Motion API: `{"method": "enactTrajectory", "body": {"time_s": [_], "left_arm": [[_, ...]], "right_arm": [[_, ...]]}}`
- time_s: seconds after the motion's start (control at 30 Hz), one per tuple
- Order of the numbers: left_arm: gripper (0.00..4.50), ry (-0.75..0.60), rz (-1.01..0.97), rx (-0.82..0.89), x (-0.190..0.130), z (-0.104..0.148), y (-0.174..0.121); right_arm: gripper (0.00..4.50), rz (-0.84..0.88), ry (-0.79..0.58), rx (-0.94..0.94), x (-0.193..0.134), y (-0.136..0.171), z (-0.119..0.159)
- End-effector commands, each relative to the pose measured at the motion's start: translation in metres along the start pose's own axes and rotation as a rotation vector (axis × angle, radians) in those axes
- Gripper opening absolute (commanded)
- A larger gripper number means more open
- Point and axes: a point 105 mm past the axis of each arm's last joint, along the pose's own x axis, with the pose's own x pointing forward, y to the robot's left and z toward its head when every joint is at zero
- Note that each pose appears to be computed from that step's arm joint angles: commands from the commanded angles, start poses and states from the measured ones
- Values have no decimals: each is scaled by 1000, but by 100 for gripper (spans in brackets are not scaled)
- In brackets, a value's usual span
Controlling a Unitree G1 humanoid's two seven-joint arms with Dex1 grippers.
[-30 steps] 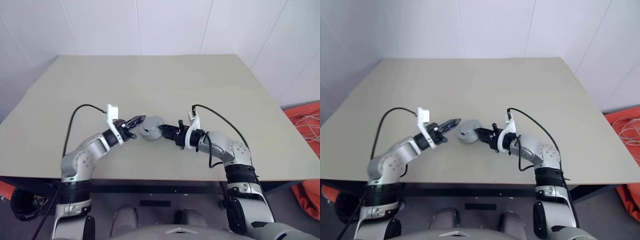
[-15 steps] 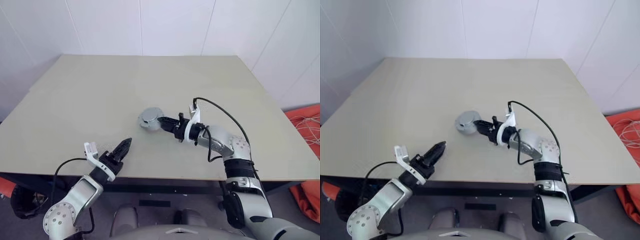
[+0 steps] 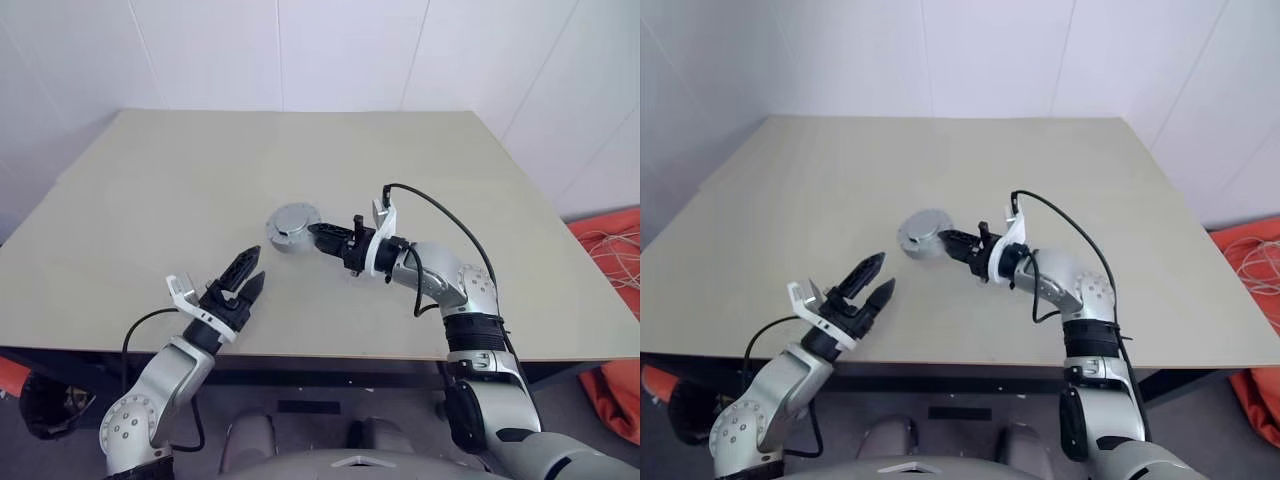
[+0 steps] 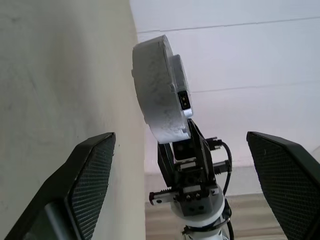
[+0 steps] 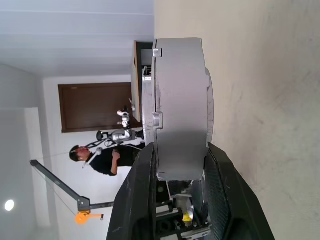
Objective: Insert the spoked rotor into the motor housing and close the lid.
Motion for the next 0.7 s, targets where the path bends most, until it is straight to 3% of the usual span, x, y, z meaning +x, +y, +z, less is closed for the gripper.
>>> {"method": "enactTrajectory", "body": {"time_s": [0.03, 0.7], "left_arm": [[445, -14, -74, -34, 13, 1, -13], [445, 21, -131, -76, 54, -6, -22]], "right_arm": [[114, 137, 15, -69, -3, 38, -6], [114, 160, 39, -100, -4, 42, -23]]}}
